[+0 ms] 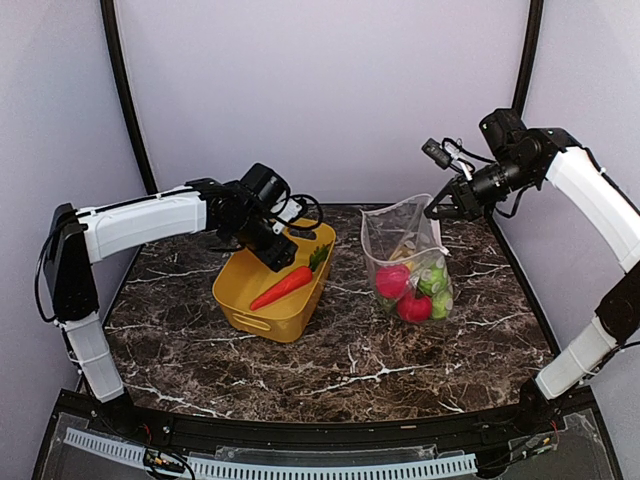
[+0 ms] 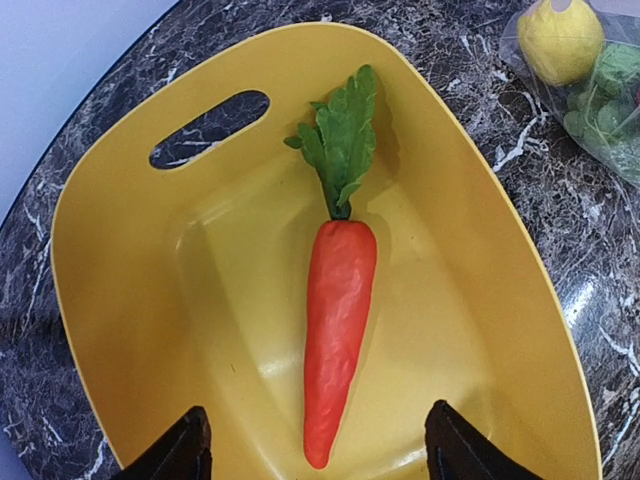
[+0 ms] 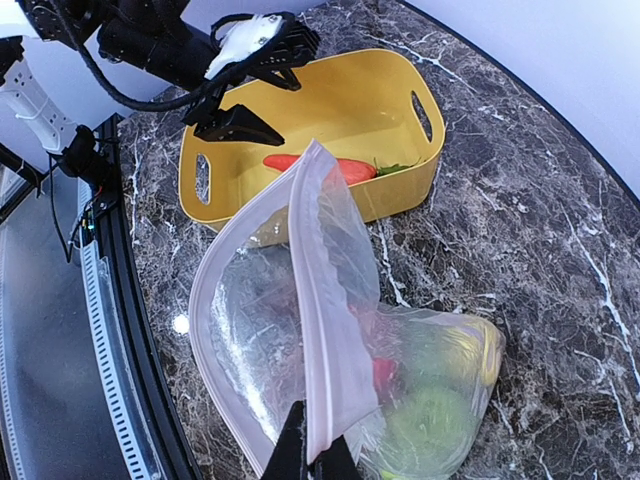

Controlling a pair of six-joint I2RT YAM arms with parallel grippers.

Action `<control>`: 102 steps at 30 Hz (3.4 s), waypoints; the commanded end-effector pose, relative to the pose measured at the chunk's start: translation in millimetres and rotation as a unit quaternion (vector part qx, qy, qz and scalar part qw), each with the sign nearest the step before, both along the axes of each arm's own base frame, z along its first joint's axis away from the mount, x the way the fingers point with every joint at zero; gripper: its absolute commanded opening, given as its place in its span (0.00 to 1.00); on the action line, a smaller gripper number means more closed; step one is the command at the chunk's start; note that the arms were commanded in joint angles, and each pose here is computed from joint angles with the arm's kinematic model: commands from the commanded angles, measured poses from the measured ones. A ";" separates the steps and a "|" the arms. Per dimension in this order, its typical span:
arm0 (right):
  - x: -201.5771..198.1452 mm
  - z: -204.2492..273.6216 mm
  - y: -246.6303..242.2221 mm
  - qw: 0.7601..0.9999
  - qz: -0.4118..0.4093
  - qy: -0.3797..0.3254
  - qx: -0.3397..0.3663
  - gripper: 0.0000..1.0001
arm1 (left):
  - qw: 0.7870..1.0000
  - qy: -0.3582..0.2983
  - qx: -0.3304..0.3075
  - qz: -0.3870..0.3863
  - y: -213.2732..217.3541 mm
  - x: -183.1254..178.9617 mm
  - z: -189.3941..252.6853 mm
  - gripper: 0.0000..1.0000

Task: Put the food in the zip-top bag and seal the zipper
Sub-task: Pick up the fake vegetable from the bin, then place the fake fruit in the zipper food storage bag.

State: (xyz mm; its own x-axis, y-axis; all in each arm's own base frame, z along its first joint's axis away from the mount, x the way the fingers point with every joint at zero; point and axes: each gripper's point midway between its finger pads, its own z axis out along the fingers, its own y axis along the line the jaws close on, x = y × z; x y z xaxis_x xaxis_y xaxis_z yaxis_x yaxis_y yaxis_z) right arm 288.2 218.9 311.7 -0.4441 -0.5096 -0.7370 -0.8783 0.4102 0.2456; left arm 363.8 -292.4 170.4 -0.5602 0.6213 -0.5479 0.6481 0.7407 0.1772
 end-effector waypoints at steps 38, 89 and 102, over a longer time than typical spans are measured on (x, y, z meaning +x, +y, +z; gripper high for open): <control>-0.9 -10.4 -1.1 1.000 0.005 -0.006 -0.010 0.00 | 0.992 0.103 0.052 -0.051 -43.9 50.6 -93.1 0.56; -1.5 -4.6 6.7 1.000 0.013 0.016 0.014 0.00 | 0.856 -0.236 -0.389 -0.243 -138.4 -74.9 276.8 0.26; -8.5 14.3 17.0 0.997 0.034 0.034 0.053 0.00 | 0.720 -0.291 -0.541 -0.322 -171.9 -111.6 323.1 0.18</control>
